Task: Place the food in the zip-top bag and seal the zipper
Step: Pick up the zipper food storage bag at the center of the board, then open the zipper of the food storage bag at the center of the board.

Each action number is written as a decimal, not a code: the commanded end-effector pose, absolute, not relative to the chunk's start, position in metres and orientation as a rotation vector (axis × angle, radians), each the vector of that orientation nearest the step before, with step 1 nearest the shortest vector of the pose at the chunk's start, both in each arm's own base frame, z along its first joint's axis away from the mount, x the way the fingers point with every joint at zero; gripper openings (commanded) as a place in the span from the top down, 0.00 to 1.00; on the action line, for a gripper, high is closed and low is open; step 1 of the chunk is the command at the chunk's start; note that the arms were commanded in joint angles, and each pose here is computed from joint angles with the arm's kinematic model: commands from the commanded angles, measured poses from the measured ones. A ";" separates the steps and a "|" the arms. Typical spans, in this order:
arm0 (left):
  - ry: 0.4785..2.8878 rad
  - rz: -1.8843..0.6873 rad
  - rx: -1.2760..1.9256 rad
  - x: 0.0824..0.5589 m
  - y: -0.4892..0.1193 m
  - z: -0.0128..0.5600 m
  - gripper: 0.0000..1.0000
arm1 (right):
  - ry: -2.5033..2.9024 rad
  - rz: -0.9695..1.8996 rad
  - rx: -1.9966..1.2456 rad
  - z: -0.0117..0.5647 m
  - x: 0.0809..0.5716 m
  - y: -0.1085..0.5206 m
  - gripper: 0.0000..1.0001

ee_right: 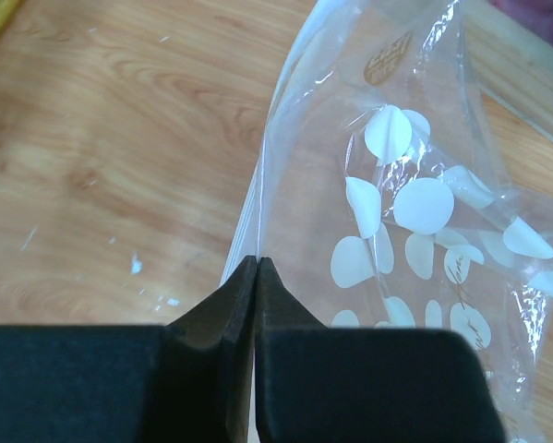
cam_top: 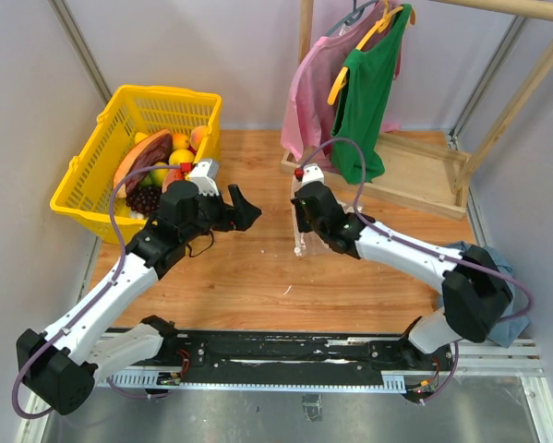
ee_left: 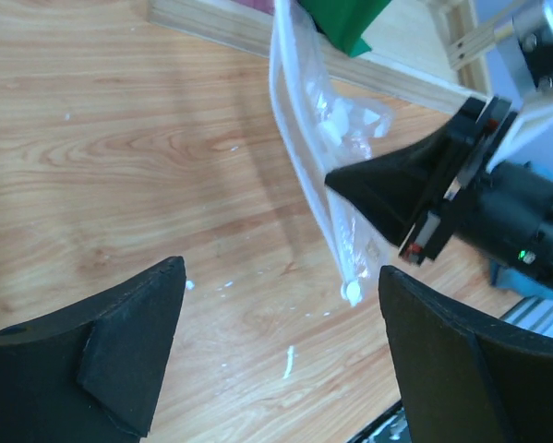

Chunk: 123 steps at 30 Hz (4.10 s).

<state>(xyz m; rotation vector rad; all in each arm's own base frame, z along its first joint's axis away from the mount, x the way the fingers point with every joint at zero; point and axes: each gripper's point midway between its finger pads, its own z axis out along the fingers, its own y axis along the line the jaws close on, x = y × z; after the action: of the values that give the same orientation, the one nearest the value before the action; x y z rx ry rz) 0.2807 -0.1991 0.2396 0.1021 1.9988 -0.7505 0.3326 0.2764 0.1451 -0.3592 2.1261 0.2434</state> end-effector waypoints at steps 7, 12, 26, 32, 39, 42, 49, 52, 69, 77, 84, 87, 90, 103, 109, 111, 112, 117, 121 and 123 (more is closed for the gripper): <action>1.963 -0.943 -0.107 0.280 -0.240 0.239 0.16 | 1.934 0.580 -0.528 0.178 0.276 0.297 0.99; 1.975 -0.930 -0.184 0.283 -0.243 0.223 0.28 | 1.848 0.692 -0.545 0.192 0.263 0.301 0.99; 2.051 -0.988 -0.202 0.282 -0.264 0.192 0.42 | 1.769 0.852 -0.619 0.208 0.241 0.316 0.99; 2.054 -0.969 -0.215 0.284 -0.264 0.188 0.52 | 1.755 0.881 -0.635 0.213 0.238 0.320 0.99; 2.044 -0.981 -0.212 0.285 -0.268 0.187 0.74 | 1.742 0.914 -0.671 0.216 0.233 0.324 0.99; 2.023 -0.965 -0.211 0.284 -0.266 0.195 0.95 | 1.785 0.849 -0.643 0.211 0.240 0.317 0.91; 1.975 -0.886 -0.209 0.273 -0.267 0.218 1.00 | 1.819 0.696 -0.633 0.212 0.247 0.309 0.59; 1.964 -0.859 -0.228 0.270 -0.268 0.223 1.00 | 1.804 0.624 -0.649 0.220 0.244 0.311 0.48; 1.932 -0.746 -0.321 0.262 -0.253 0.235 1.00 | 1.759 0.239 -0.542 0.241 0.250 0.267 0.39; 1.967 -0.723 -0.290 0.257 -0.257 0.231 1.00 | 1.749 0.175 -0.493 0.246 0.258 0.258 0.41; 1.972 -0.734 -0.248 0.251 -0.270 0.236 1.00 | 1.760 0.222 -0.572 0.240 0.258 0.282 0.40; 1.971 -0.742 -0.247 0.249 -0.273 0.237 1.00 | 1.766 0.234 -0.587 0.238 0.259 0.289 0.39; 1.969 -0.744 -0.244 0.248 -0.275 0.237 1.00 | 1.763 0.212 -0.583 0.235 0.263 0.290 0.39; 1.994 -0.560 -0.216 0.242 -0.236 0.240 1.00 | 1.755 -0.171 -0.368 0.261 0.291 0.203 0.67; 2.042 -0.442 -0.215 0.234 -0.211 0.230 1.00 | 1.772 -0.234 -0.316 0.264 0.295 0.177 0.66; 2.044 -0.427 -0.210 0.233 -0.207 0.231 1.00 | 1.780 -0.220 -0.348 0.263 0.295 0.181 0.63; 2.046 -0.433 -0.198 0.233 -0.209 0.233 1.00 | 1.789 -0.178 -0.393 0.260 0.294 0.190 0.60; 2.053 -0.540 -0.136 0.231 -0.233 0.244 1.00 | 1.826 0.014 -0.571 0.249 0.283 0.232 0.46; 2.057 -0.609 -0.133 0.233 -0.251 0.249 1.00 | 1.815 0.074 -0.644 0.255 0.269 0.252 0.37; 2.055 -0.639 -0.145 0.235 -0.258 0.253 1.00 | 1.801 0.072 -0.650 0.261 0.265 0.256 0.35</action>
<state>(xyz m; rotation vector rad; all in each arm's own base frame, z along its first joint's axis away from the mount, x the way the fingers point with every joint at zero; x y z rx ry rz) 0.2326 -0.2374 0.2345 -0.1418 2.0819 -0.5442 0.2790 0.2374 0.2468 -0.5852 1.8227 0.0097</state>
